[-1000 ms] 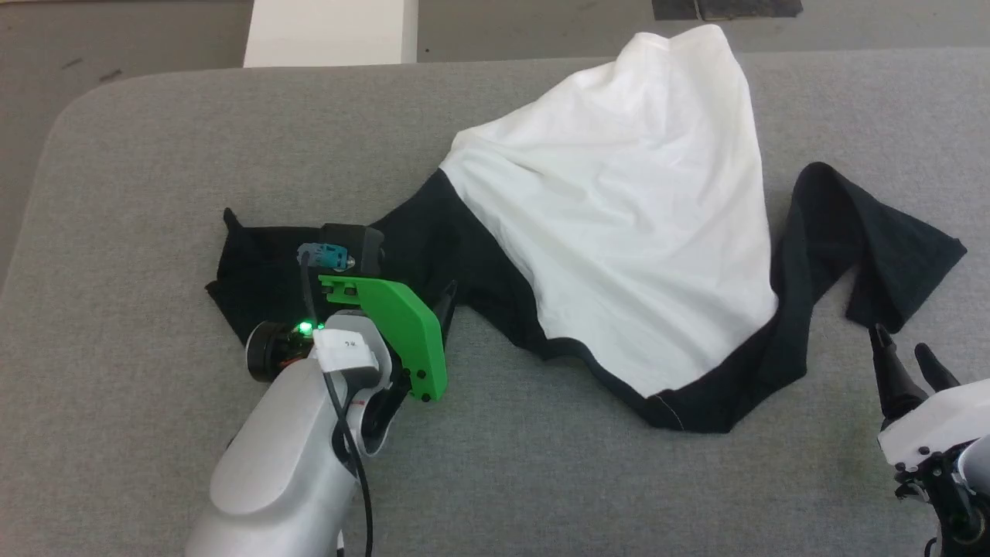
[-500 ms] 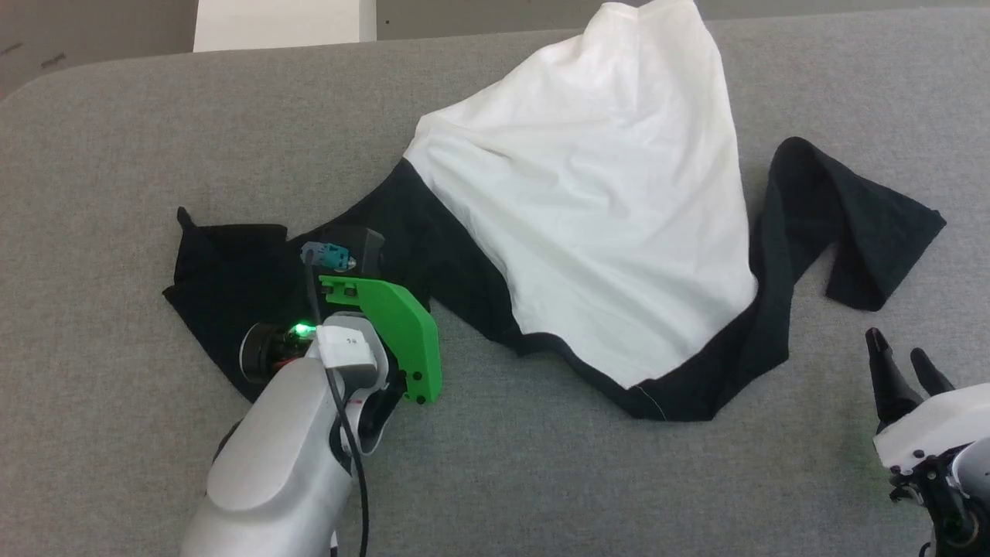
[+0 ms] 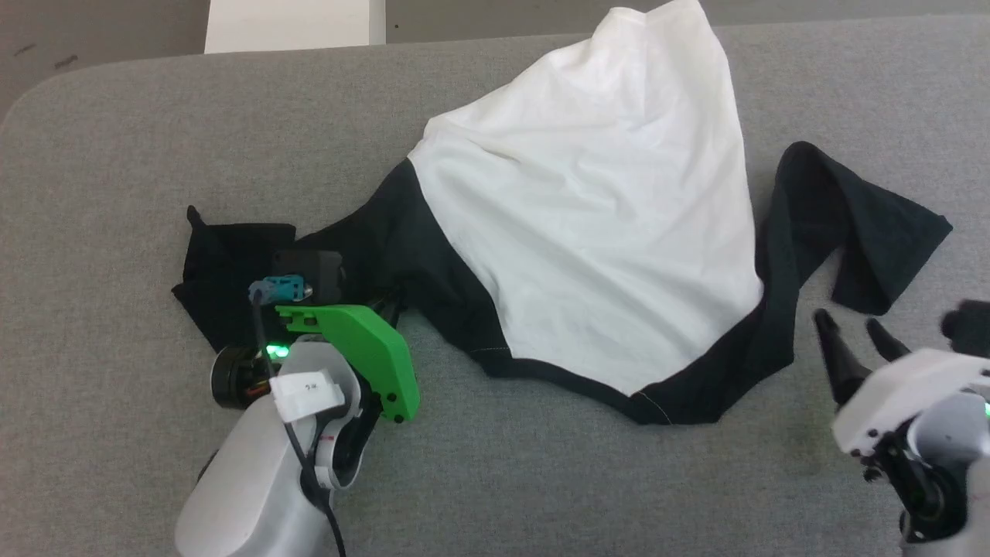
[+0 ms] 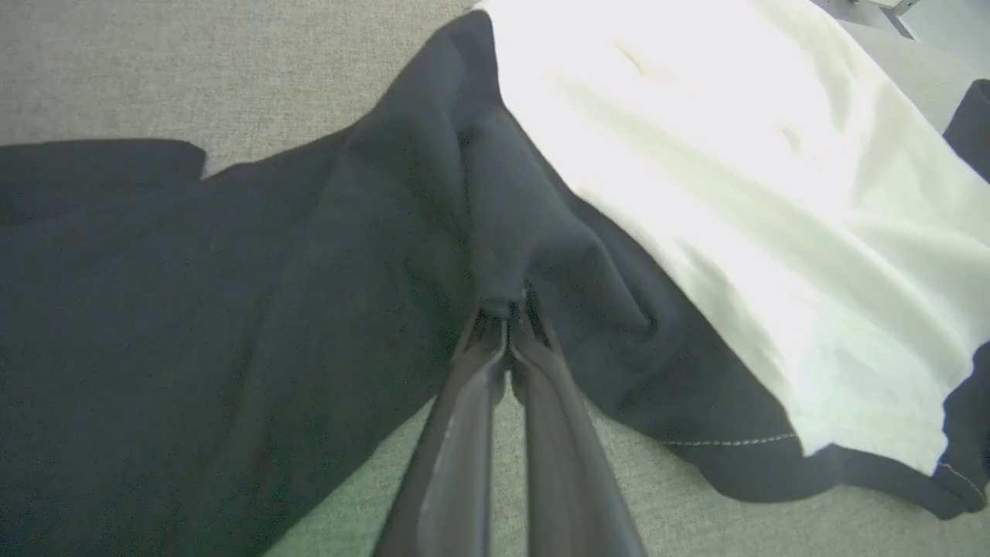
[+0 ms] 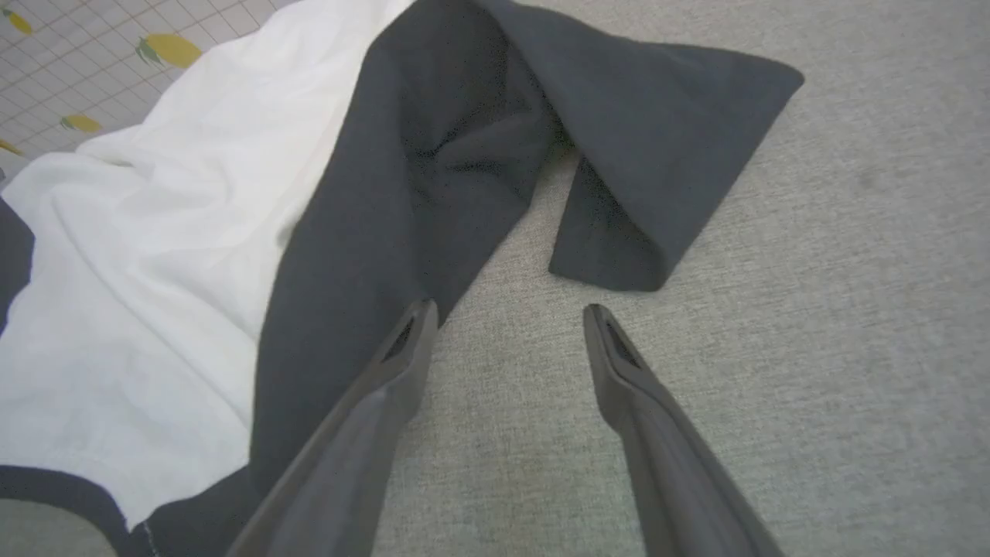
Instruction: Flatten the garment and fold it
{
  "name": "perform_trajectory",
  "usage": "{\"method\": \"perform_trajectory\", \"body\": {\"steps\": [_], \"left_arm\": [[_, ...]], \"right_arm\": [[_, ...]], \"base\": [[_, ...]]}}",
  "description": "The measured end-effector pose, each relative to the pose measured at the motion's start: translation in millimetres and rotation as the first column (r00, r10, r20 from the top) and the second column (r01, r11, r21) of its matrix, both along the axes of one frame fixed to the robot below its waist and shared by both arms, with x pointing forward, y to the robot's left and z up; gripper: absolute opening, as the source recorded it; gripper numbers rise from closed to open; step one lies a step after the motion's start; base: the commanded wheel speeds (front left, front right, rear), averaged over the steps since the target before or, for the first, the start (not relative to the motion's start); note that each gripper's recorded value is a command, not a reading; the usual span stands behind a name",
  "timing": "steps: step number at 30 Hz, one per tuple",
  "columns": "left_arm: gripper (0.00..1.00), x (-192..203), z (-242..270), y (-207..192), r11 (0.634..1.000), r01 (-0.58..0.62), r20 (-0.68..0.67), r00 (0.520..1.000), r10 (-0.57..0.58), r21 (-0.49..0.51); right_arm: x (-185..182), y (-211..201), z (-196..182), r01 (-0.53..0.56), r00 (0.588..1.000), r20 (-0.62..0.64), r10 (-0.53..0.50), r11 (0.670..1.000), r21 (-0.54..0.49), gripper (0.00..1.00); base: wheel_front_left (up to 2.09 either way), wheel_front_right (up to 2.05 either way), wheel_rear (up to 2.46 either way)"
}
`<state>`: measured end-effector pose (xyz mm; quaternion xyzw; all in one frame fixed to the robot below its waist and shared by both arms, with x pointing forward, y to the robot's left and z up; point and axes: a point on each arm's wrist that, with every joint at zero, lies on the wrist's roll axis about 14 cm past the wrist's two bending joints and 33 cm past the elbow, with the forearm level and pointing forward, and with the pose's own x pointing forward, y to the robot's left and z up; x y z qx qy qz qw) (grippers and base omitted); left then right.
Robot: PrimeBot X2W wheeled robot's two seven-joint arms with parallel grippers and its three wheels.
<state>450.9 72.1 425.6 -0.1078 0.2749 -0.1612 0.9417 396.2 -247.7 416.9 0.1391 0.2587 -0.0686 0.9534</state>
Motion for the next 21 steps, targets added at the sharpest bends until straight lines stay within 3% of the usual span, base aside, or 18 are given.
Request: {"method": "perform_trajectory", "body": {"steps": [6,18,19,20,21], "left_arm": [[0.00,-5,-5,7,0.999,-0.036,-0.017,0.999,0.035,-0.008],[0.00,-12,-13,10,0.999,-0.044,-0.043,0.998,0.044,-0.008],[0.00,-13,-13,10,0.999,-0.045,-0.045,0.998,0.044,-0.009],[0.00,-13,-13,10,0.999,-0.045,-0.046,0.998,0.044,-0.010],[0.00,-13,-13,10,0.999,-0.045,-0.046,0.998,0.044,-0.011]], "right_arm": [[28,42,11,-0.165,0.986,-0.034,0.163,0.985,-0.043,1.00],[40,42,-1,-0.209,0.968,-0.163,0.190,0.972,-0.105,1.00],[40,42,-3,-0.209,0.967,-0.171,0.189,0.972,-0.104,0.58],[41,41,-3,-0.207,0.967,-0.174,0.187,0.973,-0.103,0.24],[41,41,-3,-0.206,0.967,-0.174,0.186,0.973,-0.103,0.00]], "base": [[0.00,0.00,0.00],[0.00,0.00,0.00],[0.00,0.00,0.00],[0.00,0.00,0.00],[0.00,0.00,0.00]]}}
